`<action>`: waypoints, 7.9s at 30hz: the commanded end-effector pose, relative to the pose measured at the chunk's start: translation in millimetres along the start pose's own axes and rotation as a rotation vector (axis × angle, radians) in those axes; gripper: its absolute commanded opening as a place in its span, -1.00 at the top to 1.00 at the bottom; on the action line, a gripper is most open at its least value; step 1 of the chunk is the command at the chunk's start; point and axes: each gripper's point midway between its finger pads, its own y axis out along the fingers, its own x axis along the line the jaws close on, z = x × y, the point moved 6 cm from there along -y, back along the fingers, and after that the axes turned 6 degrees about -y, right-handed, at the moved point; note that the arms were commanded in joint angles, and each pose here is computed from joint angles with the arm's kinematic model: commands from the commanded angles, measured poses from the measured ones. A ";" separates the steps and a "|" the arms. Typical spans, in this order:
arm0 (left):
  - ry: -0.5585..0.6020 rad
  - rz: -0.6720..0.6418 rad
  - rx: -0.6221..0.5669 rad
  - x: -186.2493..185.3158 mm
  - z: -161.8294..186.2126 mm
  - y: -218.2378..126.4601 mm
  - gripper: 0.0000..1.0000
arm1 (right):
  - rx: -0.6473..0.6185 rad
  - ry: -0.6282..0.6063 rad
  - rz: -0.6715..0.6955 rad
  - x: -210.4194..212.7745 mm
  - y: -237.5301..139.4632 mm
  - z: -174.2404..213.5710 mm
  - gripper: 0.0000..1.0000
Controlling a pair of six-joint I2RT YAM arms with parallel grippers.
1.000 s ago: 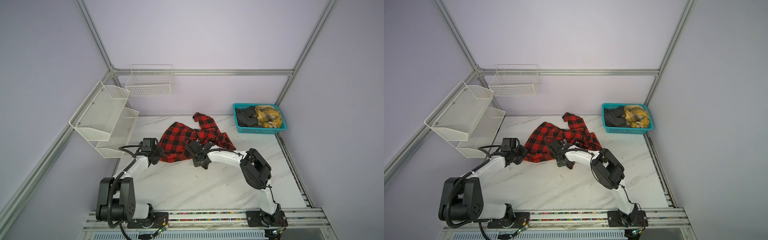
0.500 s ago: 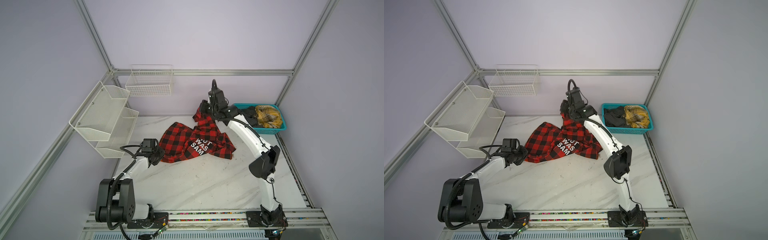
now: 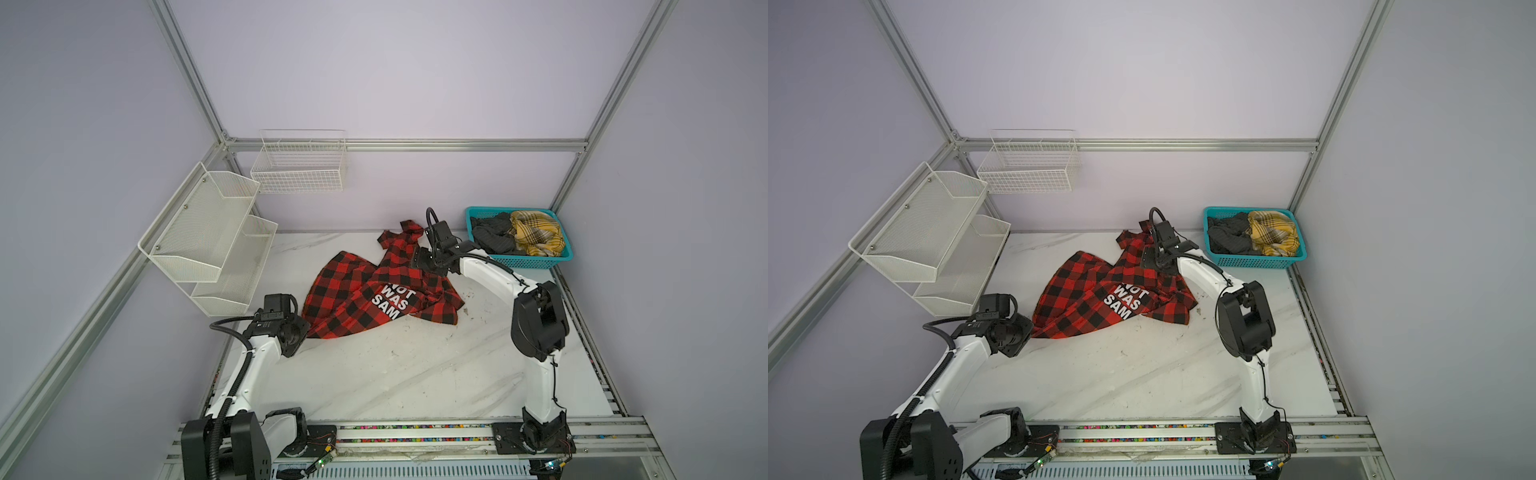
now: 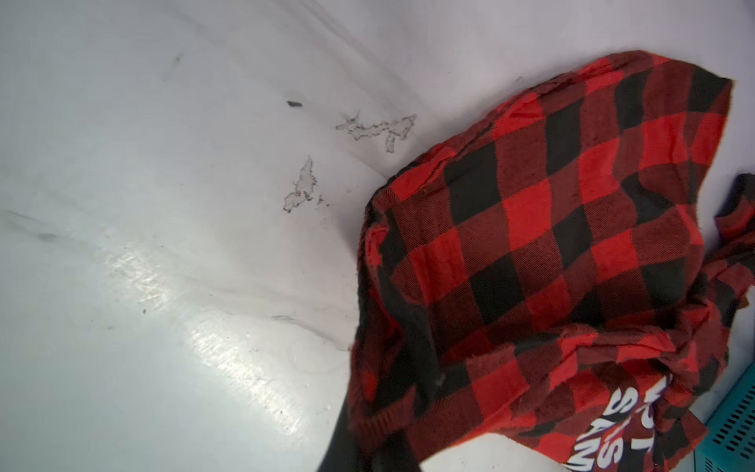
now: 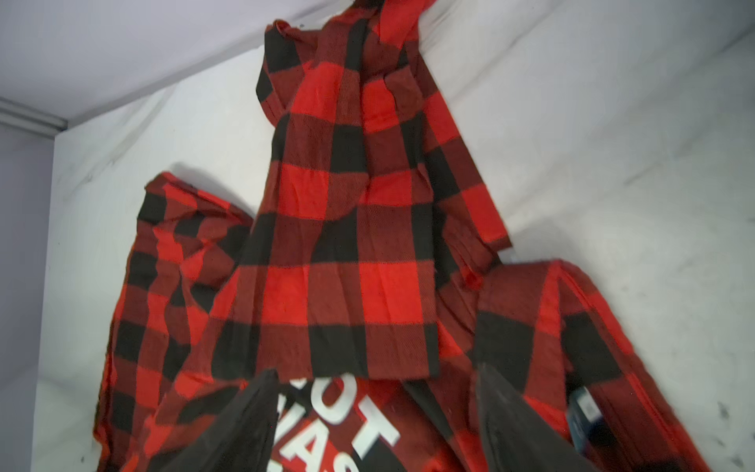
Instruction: Fold and stack the long sleeve shirts
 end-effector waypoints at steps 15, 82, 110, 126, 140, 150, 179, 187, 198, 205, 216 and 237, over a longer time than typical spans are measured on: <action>0.108 0.124 -0.008 -87.8 -48.6 2.5 1.00 | 0.052 -0.126 -0.190 -10.2 60.9 8.8 -0.26; -0.064 0.739 -0.483 -184.4 -122.1 -236.5 1.00 | -0.801 -0.043 -0.531 34.0 -296.0 -172.4 1.00; 0.133 -0.075 0.120 39.1 61.0 47.2 1.00 | 0.086 0.217 0.155 -136.9 -21.3 122.7 1.00; 0.239 0.087 0.001 -181.0 -7.3 72.2 1.00 | -0.199 0.386 0.354 -185.0 -80.1 -3.8 1.00; 0.114 -0.125 0.105 30.5 60.3 10.3 1.00 | 0.014 0.251 0.301 -140.5 -86.9 126.2 1.00; 0.068 -0.204 0.117 90.7 82.4 29.5 1.00 | 0.134 0.249 0.303 -156.5 -72.2 176.3 1.00; 0.262 -0.241 0.062 -110.2 22.2 115.3 1.00 | 0.129 0.375 0.561 -213.8 -47.2 131.4 1.00; 0.259 -0.201 -0.008 -130.3 14.8 81.8 1.00 | 0.106 0.361 0.573 -212.4 -70.0 128.2 1.00; 0.114 -0.326 -0.072 16.7 19.0 0.8 1.00 | 0.097 0.257 0.471 -188.9 -74.8 103.1 1.00; 0.074 -0.391 -0.028 64.2 41.3 4.4 1.00 | 0.170 0.246 0.485 -198.2 -71.2 142.3 1.00; 0.123 -0.258 -0.025 35.5 45.3 -29.9 1.00 | 0.078 0.234 0.357 -173.1 -118.1 135.2 1.00; 0.264 -0.149 -0.122 -93.3 -8.1 6.8 1.00 | 0.143 0.180 0.270 -148.4 -46.6 62.4 1.00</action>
